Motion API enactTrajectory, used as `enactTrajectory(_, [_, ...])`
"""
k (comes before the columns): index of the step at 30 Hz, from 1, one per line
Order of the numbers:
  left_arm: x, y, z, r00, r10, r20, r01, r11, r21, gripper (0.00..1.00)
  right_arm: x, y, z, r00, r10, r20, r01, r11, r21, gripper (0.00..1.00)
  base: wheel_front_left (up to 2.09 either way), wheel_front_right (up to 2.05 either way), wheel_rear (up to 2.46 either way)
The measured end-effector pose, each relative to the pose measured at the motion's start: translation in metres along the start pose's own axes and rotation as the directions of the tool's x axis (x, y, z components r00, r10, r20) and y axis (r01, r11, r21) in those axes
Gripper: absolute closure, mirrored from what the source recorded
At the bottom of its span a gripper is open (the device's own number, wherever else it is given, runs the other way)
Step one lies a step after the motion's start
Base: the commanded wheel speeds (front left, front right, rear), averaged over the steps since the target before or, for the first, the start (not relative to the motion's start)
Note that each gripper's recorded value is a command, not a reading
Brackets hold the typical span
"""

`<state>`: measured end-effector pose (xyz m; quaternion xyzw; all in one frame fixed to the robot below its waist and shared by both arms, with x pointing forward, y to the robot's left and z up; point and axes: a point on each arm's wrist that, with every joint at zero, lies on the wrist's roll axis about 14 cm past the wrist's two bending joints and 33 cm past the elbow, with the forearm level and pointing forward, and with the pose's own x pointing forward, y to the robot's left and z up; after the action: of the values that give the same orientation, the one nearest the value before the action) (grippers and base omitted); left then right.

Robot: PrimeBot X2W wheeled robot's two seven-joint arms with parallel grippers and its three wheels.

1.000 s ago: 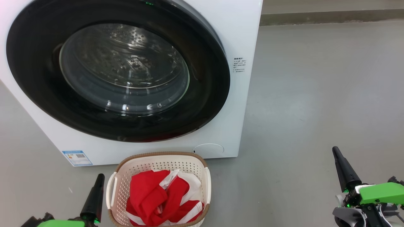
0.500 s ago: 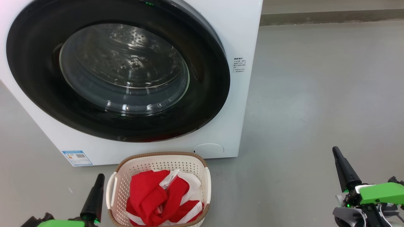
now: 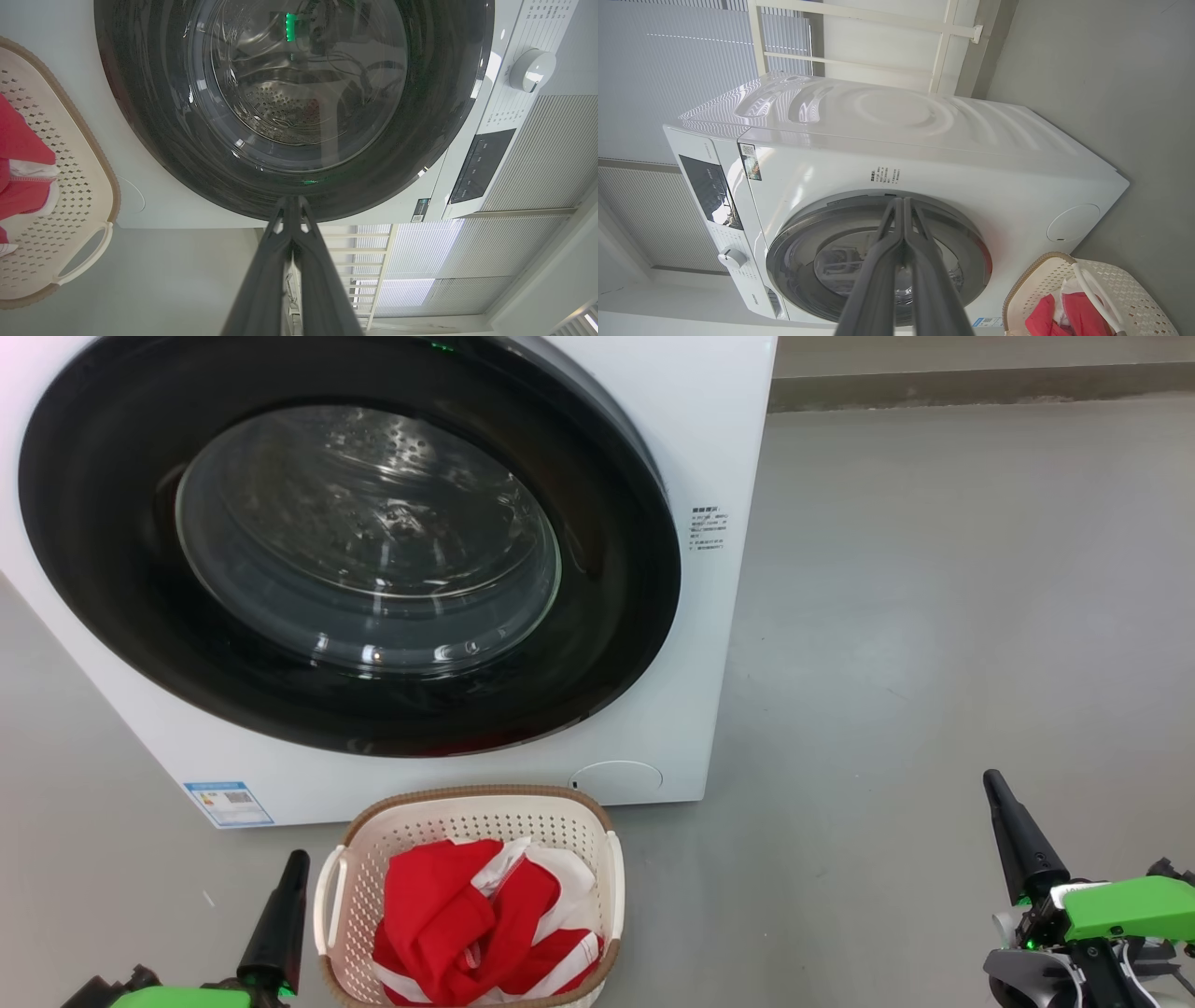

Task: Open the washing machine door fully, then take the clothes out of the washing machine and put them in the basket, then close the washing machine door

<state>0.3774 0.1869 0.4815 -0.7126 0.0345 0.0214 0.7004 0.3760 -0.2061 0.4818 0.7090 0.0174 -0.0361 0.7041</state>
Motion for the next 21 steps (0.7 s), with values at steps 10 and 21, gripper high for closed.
enactTrajectory(10, [0.0000, 0.0000, -0.0001, 1.000, 0.000, 0.000, 0.000, 1.000, 0.000, 1.00, 0.0000, -0.0001, -0.0005, 1.000, 0.000, 0.000, 0.000, 1.000, 0.002, 1.00, 0.00, 0.00, 0.00])
enactTrajectory(21, [0.0000, 0.0000, 0.0000, 1.000, 0.000, 0.000, 0.000, 1.000, 0.000, 1.00, 0.0000, -0.0001, -0.0003, 1.000, 0.000, 0.001, 0.000, 1.000, 0.002, 1.00, 0.00, 0.00, 0.00])
